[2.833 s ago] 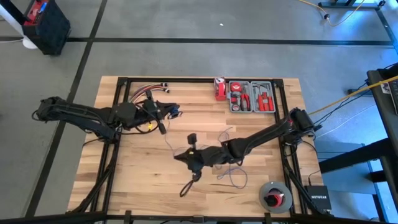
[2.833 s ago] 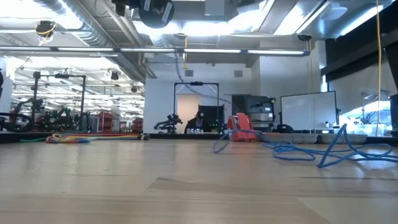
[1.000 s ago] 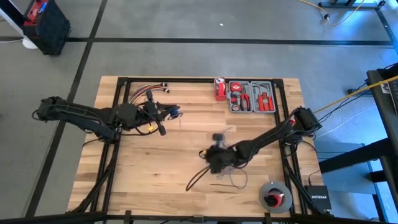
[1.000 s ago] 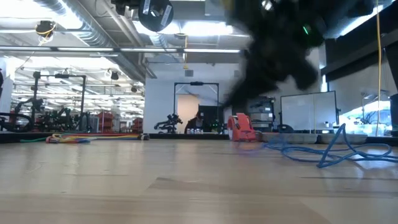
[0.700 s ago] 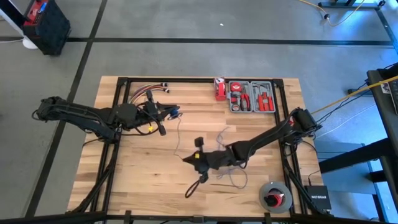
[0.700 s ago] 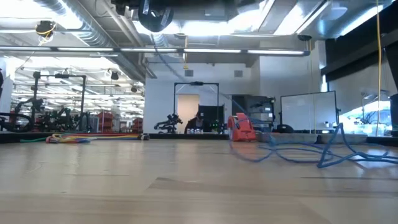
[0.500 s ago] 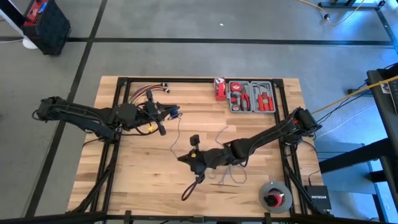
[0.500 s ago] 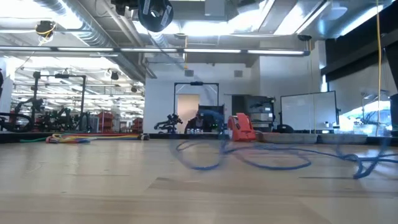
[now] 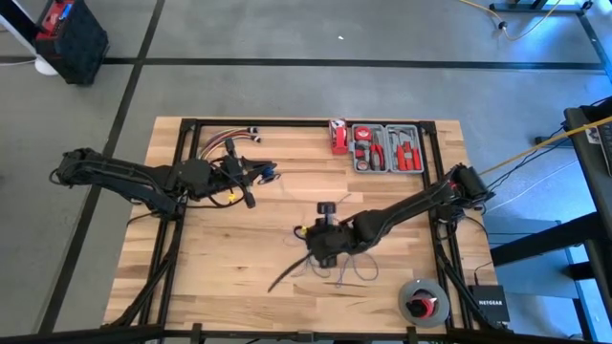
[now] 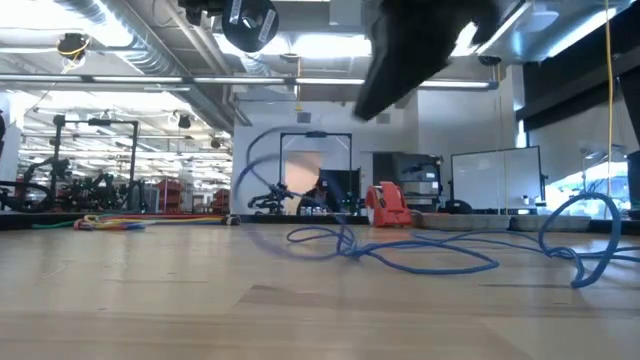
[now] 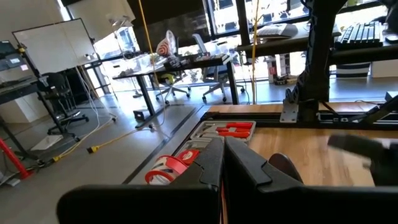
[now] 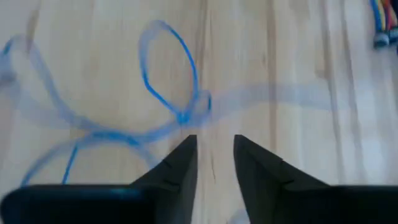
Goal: Coil cords
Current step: Uncoil the blue wire from the black spool
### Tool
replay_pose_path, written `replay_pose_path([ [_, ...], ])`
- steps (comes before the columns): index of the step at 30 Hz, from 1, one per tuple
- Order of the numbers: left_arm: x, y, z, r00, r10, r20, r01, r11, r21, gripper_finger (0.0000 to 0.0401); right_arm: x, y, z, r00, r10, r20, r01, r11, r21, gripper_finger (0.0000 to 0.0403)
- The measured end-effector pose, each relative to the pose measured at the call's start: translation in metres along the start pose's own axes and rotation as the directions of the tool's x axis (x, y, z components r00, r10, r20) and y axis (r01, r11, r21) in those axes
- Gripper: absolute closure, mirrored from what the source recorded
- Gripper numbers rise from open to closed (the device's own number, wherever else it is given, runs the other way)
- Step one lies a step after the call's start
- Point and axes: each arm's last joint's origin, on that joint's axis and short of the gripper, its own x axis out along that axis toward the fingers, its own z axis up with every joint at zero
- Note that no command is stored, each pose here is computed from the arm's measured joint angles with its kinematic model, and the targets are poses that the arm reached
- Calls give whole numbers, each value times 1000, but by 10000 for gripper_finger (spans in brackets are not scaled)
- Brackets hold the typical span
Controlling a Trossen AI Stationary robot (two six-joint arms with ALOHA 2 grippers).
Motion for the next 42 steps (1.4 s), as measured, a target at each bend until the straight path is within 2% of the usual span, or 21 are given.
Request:
replay_pose_path([
  [3, 0, 0, 0, 1000, 0, 0, 0, 1000, 0, 396, -20, -9, 1, 997, -28, -71, 28, 1000, -5, 278],
  [5, 0, 0, 0, 1000, 0, 0, 0, 1000, 0, 396, -32, -16, 4, 994, -81, -68, 81, 997, -3, 271],
  [9, 0, 0, 0, 1000, 0, 0, 0, 1000, 0, 396, -38, -28, 17, 965, -242, 97, 242, 970, 20, 268],
  [11, 0, 0, 0, 1000, 0, 0, 0, 1000, 0, 396, -30, -35, 27, 942, -265, 207, 260, 964, 51, 268],
  [15, 0, 0, 0, 1000, 0, -1, 0, 1000, 0, 396, 2, -60, 32, 897, -178, 404, 136, 982, 131, 267],
  [20, 0, 0, -1, 1000, -2, -9, 2, 1000, 8, 396, 32, -93, 15, 842, -199, 501, 46, 953, 301, 267],
  [24, 0, 0, -2, 1000, -3, -16, 3, 1000, 17, 396, 43, -103, 9, 787, -72, 612, -146, 943, 299, 267],
  [26, 0, 0, -2, 1000, -3, -15, 3, 1000, 16, 396, 46, -103, 9, 781, -34, 624, -189, 939, 287, 267],
  [33, 0, 0, -1, 1000, -2, -13, 2, 1000, 13, 396, 55, -101, 9, 775, -39, 630, -194, 935, 297, 275],
  [36, 0, 0, -1, 1000, -1, -13, 1, 1000, 12, 396, 61, -100, 6, 794, -63, 605, -163, 937, 310, 314],
  [39, 0, 0, -1, 1000, -2, -13, 2, 1000, 15, 396, 63, -96, 5, 800, -68, 596, -127, 952, 278, 378],
  [42, 0, 0, -1, 1000, -1, -13, 1, 1000, 15, 396, 59, -86, 12, 776, -70, 627, -116, 961, 252, 389],
])
